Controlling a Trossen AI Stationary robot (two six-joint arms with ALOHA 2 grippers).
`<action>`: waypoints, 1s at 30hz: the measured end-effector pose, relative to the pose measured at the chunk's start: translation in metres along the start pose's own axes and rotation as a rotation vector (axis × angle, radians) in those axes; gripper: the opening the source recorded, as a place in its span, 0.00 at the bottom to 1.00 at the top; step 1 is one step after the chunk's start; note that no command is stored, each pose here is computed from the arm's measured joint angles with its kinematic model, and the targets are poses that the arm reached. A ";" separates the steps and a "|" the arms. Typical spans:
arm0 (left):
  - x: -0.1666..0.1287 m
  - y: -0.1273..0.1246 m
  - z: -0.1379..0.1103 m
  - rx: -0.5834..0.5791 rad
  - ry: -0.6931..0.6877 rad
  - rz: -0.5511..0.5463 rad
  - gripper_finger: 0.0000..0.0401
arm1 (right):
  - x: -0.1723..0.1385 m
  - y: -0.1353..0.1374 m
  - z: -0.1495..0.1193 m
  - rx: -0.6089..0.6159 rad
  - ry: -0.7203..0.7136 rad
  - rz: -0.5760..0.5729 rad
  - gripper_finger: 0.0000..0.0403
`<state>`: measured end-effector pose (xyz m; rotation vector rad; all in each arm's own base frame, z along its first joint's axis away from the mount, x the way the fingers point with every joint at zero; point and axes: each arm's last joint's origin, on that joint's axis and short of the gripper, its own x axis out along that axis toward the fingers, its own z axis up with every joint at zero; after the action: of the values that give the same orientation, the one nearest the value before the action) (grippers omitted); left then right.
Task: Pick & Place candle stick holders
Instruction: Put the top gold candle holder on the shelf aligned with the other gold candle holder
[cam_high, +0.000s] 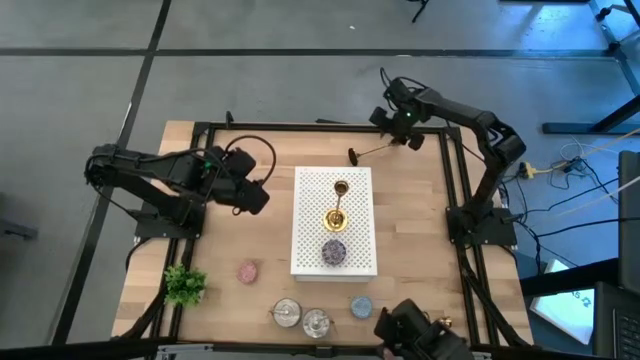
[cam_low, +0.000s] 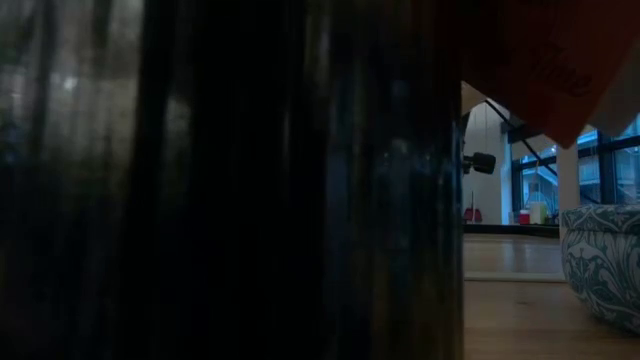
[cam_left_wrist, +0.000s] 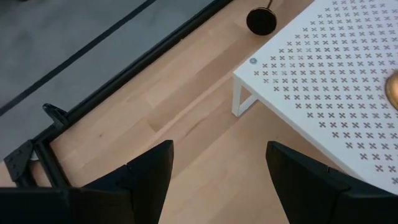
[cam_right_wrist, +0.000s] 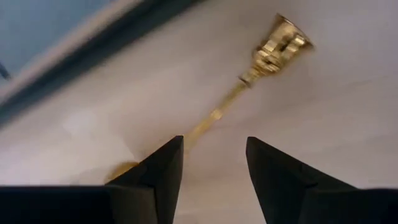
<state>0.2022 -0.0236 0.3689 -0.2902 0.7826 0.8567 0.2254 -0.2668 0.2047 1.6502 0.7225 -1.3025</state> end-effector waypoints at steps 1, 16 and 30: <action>-0.001 0.000 0.000 -0.001 -0.002 -0.002 0.63 | 0.000 0.001 -0.001 0.014 -0.012 0.005 0.44; -0.007 -0.005 -0.006 0.001 -0.024 -0.022 0.63 | 0.019 -0.010 -0.006 0.171 -0.002 -0.011 0.44; -0.007 -0.005 -0.006 0.003 -0.022 -0.024 0.63 | 0.043 -0.021 -0.014 0.221 -0.002 0.019 0.44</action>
<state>0.2005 -0.0342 0.3693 -0.2864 0.7582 0.8343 0.2254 -0.2483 0.1584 1.8262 0.5762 -1.4110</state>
